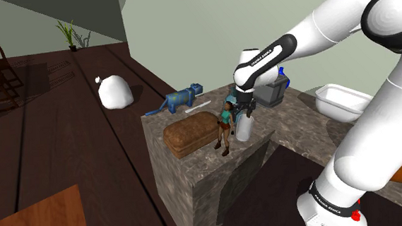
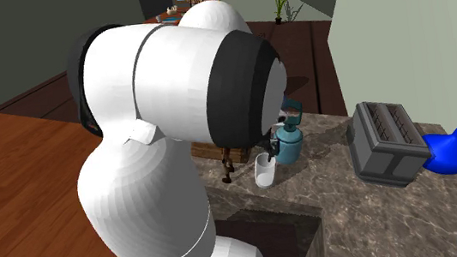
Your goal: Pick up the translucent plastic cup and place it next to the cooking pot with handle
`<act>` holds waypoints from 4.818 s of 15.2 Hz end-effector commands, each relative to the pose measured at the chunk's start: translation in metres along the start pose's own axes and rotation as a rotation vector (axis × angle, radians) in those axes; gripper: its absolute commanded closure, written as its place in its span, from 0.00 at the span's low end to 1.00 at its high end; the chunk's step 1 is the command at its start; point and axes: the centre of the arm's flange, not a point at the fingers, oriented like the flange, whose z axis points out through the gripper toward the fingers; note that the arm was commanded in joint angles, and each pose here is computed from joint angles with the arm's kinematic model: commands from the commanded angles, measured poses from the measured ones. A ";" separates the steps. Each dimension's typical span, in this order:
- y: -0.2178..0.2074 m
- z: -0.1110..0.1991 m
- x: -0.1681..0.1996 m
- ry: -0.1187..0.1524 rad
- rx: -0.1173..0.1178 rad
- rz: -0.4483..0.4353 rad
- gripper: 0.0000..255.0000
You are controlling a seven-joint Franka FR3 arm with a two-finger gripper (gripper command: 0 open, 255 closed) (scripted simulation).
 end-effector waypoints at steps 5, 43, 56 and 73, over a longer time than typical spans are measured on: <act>0.000 0.032 0.003 0.000 0.001 0.002 0.00; -0.003 -0.070 -0.006 0.000 0.001 0.002 1.00; -0.006 -0.139 -0.012 0.000 0.001 0.002 1.00; 0.056 -0.194 -0.064 0.000 0.001 0.002 1.00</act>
